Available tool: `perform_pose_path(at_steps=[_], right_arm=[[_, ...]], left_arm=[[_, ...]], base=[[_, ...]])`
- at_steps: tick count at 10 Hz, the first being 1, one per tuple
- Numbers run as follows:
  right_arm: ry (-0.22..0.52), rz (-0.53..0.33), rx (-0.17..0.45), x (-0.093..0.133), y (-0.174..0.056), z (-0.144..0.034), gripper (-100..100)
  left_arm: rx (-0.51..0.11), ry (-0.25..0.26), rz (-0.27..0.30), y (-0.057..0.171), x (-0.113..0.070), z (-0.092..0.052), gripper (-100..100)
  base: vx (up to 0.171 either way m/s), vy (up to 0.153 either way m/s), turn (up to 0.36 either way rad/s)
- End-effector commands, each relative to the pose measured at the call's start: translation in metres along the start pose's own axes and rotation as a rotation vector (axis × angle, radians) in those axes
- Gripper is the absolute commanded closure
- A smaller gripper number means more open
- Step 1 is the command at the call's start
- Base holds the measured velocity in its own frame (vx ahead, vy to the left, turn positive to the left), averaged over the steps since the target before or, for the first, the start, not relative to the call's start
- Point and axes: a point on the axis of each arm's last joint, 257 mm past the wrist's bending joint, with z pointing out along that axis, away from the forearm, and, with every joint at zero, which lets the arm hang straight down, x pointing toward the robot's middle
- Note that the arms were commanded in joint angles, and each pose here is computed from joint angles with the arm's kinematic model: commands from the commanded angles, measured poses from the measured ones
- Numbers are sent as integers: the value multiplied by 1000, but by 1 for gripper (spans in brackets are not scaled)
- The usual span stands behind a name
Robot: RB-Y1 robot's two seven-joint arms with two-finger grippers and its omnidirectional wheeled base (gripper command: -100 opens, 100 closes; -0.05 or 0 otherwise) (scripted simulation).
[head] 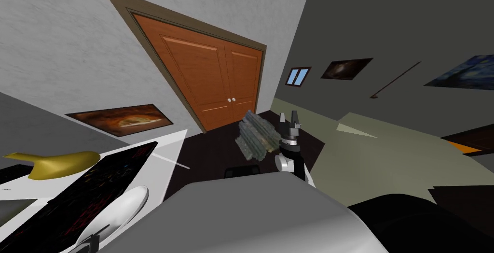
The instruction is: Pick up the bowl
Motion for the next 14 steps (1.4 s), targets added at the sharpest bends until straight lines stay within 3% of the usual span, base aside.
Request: perform_pose_path(at_steps=[1,2,4,5,6,9,10,14], right_arm=[[0,0,0,0,0,0,0],[0,0,0,0,0,0,0],[0,0,0,0,0,0,0],[0,0,0,0,0,0,0],[0,0,0,0,0,0,0],[0,0,0,0,0,0,0],[0,0,0,0,0,0,0],[0,0,0,0,0,0,0]], left_arm=[[-19,-35,-3,5,-19,-2,-100],[-40,-66,-7,14,-33,-5,-100],[-42,-66,-7,14,-31,-4,-100],[-43,-68,-9,15,-32,-4,0],[-41,-69,-9,20,-27,0,-100],[-41,-70,-11,25,-25,4,-100],[-41,-69,-9,26,-25,4,100],[-41,-69,-10,26,-25,4,100]], base=[[11,11,-139],[17,18,-199],[13,20,-111],[0,0,0],[10,35,-7],[20,53,-7],[2,6,-1],[0,1,0]])
